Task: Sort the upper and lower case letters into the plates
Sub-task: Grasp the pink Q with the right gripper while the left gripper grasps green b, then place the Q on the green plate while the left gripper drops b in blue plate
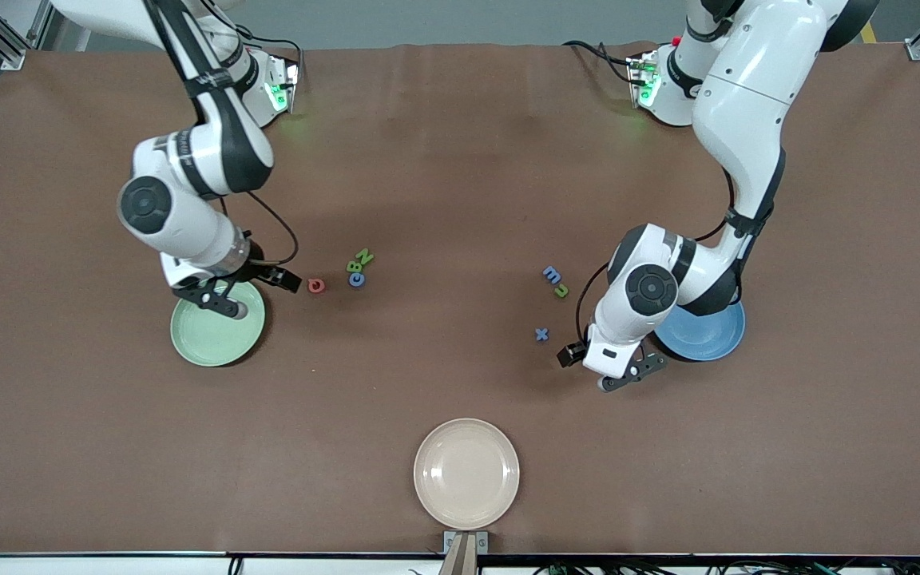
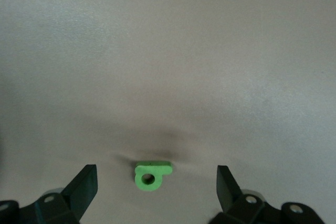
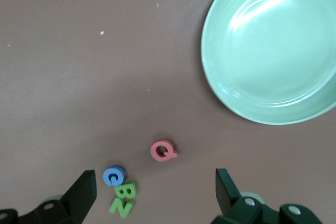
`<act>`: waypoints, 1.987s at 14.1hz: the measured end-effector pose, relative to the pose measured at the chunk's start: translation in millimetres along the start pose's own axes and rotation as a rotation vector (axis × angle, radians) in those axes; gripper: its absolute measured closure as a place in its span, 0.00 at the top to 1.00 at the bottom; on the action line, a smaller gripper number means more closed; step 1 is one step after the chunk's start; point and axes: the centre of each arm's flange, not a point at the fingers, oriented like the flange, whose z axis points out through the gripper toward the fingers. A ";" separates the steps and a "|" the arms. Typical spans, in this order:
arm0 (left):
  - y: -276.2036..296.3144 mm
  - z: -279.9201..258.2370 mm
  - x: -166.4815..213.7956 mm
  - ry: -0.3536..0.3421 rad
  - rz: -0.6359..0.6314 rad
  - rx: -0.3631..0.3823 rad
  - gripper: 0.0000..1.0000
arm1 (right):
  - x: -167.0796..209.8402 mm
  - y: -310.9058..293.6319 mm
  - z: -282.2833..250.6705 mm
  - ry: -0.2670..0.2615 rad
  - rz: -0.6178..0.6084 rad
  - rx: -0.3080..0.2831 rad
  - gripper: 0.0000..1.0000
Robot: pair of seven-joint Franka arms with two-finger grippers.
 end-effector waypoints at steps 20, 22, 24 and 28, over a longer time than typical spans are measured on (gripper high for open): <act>1.7 24.8 -11.1 -0.006 0.025 0.032 0.55 | -32.8 -8.7 129.1 0.042 0.080 -0.028 0.86; 1.9 24.0 -10.8 -0.005 0.025 0.031 0.50 | -34.6 -6.5 131.5 0.037 0.080 -0.033 0.85; 2.1 23.0 -10.4 -0.004 0.025 0.030 0.43 | -35.0 -6.0 130.9 0.038 0.080 -0.032 0.69; 3.2 22.0 -10.9 -0.002 0.026 0.028 0.36 | -34.7 -7.3 125.9 0.044 0.080 -0.025 0.42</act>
